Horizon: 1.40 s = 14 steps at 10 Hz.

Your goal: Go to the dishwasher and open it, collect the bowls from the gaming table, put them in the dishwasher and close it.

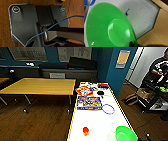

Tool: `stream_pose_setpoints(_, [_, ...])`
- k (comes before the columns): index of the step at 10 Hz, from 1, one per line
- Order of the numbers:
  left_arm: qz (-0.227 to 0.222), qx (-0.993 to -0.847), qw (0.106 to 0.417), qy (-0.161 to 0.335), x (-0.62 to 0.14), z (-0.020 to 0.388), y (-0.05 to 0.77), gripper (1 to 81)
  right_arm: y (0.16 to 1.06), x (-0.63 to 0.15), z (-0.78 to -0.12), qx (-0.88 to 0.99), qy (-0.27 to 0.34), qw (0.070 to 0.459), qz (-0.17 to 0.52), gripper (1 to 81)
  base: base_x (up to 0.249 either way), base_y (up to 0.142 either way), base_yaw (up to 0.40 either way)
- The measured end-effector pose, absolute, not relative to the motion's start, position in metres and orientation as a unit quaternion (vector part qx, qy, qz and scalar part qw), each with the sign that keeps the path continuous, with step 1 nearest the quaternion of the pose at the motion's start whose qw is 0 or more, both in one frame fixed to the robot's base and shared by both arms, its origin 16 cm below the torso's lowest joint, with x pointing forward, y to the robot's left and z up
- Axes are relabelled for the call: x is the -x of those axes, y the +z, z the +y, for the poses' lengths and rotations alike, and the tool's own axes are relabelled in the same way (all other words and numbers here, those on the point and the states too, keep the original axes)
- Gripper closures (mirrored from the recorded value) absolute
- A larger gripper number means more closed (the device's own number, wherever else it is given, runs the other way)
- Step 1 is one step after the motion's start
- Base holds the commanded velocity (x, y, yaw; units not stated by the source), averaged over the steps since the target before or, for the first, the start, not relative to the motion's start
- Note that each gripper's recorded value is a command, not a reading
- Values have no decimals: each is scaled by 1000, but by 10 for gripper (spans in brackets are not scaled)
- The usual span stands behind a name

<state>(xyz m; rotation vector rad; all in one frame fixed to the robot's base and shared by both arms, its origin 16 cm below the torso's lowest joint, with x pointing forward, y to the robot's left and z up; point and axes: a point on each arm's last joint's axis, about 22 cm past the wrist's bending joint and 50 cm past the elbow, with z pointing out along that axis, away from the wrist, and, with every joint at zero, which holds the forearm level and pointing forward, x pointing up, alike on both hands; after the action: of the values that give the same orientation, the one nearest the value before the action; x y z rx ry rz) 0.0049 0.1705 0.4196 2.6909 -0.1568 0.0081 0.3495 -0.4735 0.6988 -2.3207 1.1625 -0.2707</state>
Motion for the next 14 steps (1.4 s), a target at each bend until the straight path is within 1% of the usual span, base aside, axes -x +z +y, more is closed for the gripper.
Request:
stream_pose_setpoints(2, [-56,-972,226,8,-6,164,421,10,733,-335,-485,858,-105,268,425,811,0,0,0])
stream_pose_setpoints(5, [-54,-972,229,18,-11,162,422,10,757,-292,-479,873,-92,269,396,811,0,0,0])
stream_pose_setpoints(7, [-52,-971,232,21,-12,160,422,10,748,-229,-474,888,-65,253,379,811,0,0,0])
stream_pose_setpoints(9, [-51,-970,234,30,-18,159,423,10,742,-181,-478,898,-64,234,368,811,0,0,0])
stream_pose_setpoints(10, [-51,-970,236,32,-23,158,423,10,738,-165,-475,900,-64,232,363,811,0,0,0])
stream_pose_setpoints(12, [-49,-967,249,38,-32,155,428,10,720,-94,-465,908,-53,216,356,811,0,0,0])
stream_pose_setpoints(14, [-46,-963,262,41,-40,162,436,10,696,-48,-455,912,-53,207,350,811,0,0,0])
